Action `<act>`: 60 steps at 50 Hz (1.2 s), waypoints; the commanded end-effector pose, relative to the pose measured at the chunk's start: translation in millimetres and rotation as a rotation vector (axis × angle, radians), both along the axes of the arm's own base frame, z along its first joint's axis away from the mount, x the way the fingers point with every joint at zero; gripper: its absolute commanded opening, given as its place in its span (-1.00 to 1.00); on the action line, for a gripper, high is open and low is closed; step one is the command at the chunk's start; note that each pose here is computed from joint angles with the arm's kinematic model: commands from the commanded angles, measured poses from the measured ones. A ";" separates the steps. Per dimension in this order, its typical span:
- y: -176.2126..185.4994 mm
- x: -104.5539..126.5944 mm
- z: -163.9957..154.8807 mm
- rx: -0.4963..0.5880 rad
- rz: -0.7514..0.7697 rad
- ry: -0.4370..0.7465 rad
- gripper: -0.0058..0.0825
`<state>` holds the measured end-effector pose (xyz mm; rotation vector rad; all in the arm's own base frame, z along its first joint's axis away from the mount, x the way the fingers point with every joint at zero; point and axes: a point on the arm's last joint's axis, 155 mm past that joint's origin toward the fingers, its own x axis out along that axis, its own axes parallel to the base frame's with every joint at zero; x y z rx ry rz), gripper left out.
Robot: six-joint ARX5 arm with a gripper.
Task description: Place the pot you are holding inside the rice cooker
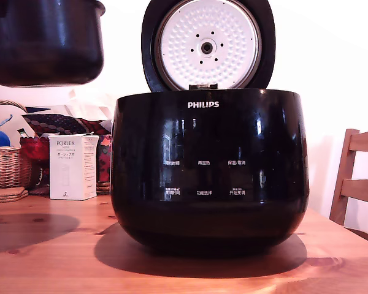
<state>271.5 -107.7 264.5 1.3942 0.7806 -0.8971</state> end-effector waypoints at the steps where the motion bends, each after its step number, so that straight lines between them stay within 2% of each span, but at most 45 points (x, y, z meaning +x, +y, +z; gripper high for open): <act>1: -0.4 3.9 18.2 -0.028 0.006 -0.072 -0.92; 19: -4.5 2.7 21.6 -0.042 -0.007 -0.077 -0.92; 25: -17.6 -1.3 29.2 -0.109 -0.021 -0.074 -0.92; 41: -70.9 -29.8 54.7 -0.319 -0.151 -0.034 -0.92; 52: -96.5 -50.3 57.6 -0.374 -0.244 0.009 -0.92; 60: -107.5 -57.1 56.1 -0.377 -0.286 0.023 -0.92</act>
